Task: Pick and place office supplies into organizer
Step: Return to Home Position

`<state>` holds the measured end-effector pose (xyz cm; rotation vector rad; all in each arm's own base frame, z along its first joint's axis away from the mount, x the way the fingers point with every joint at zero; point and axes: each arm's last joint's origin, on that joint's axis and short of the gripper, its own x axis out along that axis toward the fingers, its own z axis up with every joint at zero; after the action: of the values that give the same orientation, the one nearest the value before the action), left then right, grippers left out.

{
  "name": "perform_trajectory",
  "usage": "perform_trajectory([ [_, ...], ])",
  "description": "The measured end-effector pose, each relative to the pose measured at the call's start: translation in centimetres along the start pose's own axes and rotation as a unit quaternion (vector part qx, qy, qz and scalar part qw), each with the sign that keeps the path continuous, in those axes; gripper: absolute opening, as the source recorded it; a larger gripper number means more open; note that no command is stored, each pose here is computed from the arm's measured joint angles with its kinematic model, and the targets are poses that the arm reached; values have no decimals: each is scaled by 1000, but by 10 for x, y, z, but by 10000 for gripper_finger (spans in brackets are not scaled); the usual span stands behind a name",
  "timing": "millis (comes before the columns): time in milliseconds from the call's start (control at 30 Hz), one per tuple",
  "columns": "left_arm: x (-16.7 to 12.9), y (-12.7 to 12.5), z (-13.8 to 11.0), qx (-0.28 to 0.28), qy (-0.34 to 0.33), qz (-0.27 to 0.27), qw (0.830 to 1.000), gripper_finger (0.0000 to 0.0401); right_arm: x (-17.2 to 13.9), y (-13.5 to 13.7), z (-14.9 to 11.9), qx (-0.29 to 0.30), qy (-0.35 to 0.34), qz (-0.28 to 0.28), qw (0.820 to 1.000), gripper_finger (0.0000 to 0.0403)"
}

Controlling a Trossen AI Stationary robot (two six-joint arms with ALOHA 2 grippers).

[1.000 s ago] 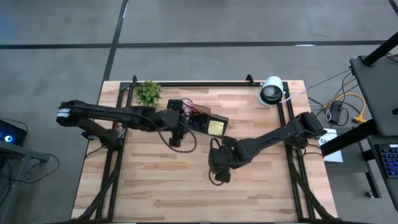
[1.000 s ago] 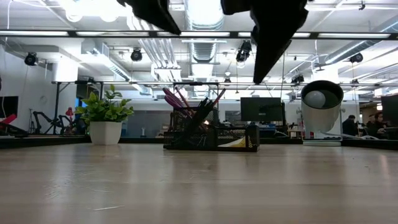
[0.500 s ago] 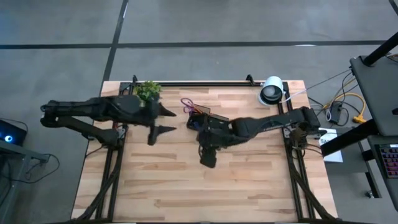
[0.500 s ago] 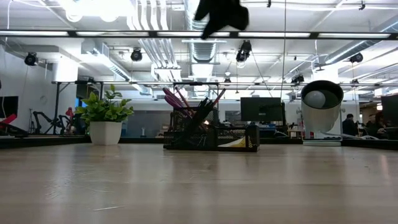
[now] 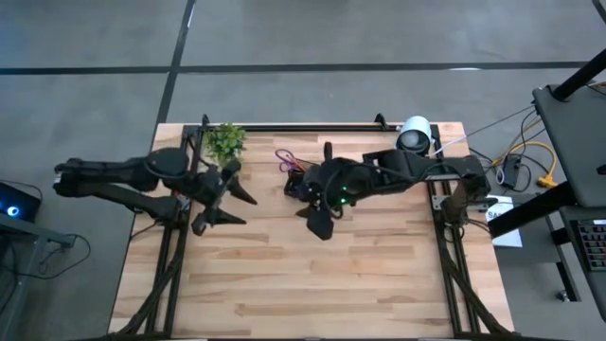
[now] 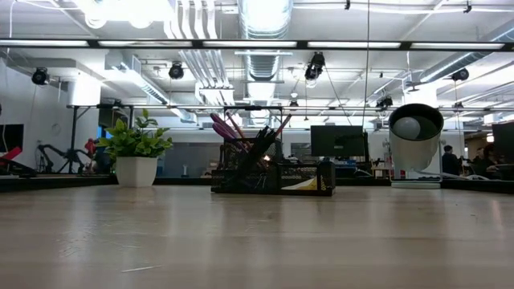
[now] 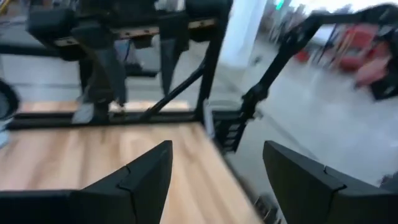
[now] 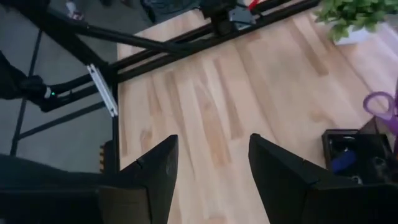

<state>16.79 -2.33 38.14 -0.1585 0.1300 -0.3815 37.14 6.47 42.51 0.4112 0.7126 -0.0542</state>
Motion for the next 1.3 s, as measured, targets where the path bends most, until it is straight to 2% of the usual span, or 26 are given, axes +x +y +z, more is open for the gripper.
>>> perform_trajectory([
  [100, 5, 4, -22, -22, -48, -24, 998, 235, 1, 6, -14, 6, 18, 3, 1000, 183],
  [233, 2, 7, -52, -53, -61, -48, 996, 235, 5, 11, -41, 27, 34, 13, 999, 183],
  [467, -13, 8, -73, -64, -73, -42, 994, 235, -15, -12, -91, 70, -100, 76, 990, 183],
  [633, -23, 11, -70, -57, -96, -23, 993, 235, -39, -39, -124, 71, -226, 159, 959, 183],
  [733, -28, 13, -68, -40, -115, -12, 993, 235, -51, -52, -142, 52, -273, 184, 943, 183],
  [900, -26, 20, -78, -21, -159, -6, 987, 235, -57, -75, -172, 42, -281, 163, 945, 183],
  [1067, -20, 29, -110, -29, -223, 6, 974, 235, -59, -94, -198, 45, -272, 145, 950, 183],
  [1133, -21, 32, -123, -44, -235, 23, 971, 235, -59, -102, -206, 88, -270, 133, 949, 183],
  [1200, -22, 35, -135, -65, -236, 44, 969, 235, -60, -107, -212, 149, -269, 141, 941, 183],
  [1233, -22, 36, -140, -76, -235, 53, 968, 235, -61, -109, -214, 150, -269, 141, 941, 183],
  [1300, -23, 37, -146, -82, -233, 62, 967, 235, -63, -110, -217, 93, -274, 143, 947, 183],
])
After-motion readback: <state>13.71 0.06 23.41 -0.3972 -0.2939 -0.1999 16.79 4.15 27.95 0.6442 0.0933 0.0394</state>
